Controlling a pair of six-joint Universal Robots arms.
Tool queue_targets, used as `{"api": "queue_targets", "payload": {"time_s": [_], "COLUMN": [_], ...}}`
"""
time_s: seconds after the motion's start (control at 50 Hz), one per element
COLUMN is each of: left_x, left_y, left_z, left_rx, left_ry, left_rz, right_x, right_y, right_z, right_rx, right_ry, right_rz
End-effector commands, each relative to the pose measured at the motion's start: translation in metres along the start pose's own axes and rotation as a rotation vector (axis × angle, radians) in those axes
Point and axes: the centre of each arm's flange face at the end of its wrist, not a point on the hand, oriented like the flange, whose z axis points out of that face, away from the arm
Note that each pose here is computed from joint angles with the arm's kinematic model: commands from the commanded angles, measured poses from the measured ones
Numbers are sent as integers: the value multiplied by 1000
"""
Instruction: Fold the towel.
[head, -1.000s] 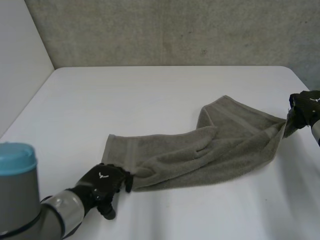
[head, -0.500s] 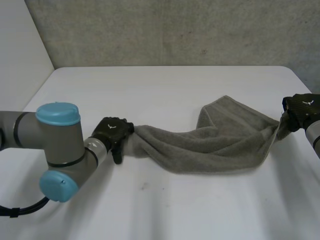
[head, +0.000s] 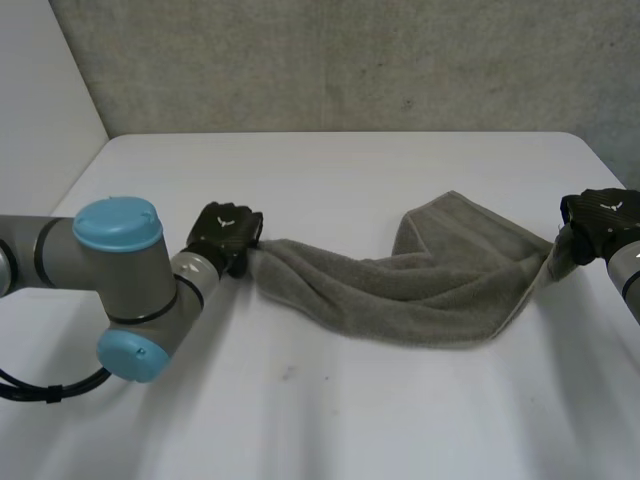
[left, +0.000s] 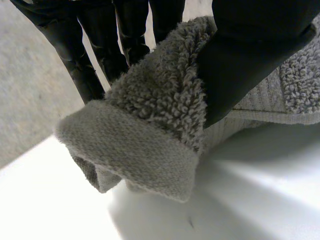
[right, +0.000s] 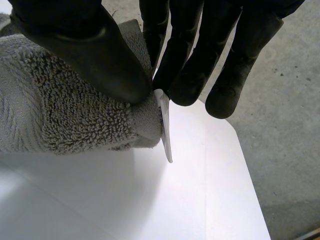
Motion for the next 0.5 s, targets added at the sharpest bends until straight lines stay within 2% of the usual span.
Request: {"api": "queue_targets", "payload": {"time_s": [0.02, 0.14, 0.18, 0.24, 0.26, 0.34, 0.4, 0.5], "left_x": [-8, -18, -26, -27, -31, -54, -68, -74], "left_y": [-37, -66, -89, -98, -107, -134, -140, -131], "left_z": [-13, -41, -63, -74, -85, -113, -125, -131], "left_rx": [81, 101, 123, 133, 142, 174, 156, 60], "left_ry": [-9, -23, -34, -32, -35, -80, -92, -44], "left_rz": [9, 8, 6, 6, 7, -5, -30, -81], "right_x": [1, 5, 9, 12, 16, 25, 31, 31], "right_y": [-10, -36, -60, -76, -93, -136, -157, -162], "right_z": [-5, -26, -45, -56, -68, -105, -119, -125], "right_rx": [14, 14, 23, 44, 73, 134, 169, 138], "right_ry": [0, -27, -73, -91, -109, -150, -154, -172], "right_rz": [-23, -71, -87, -90, -98, -110, -119, -150]}}
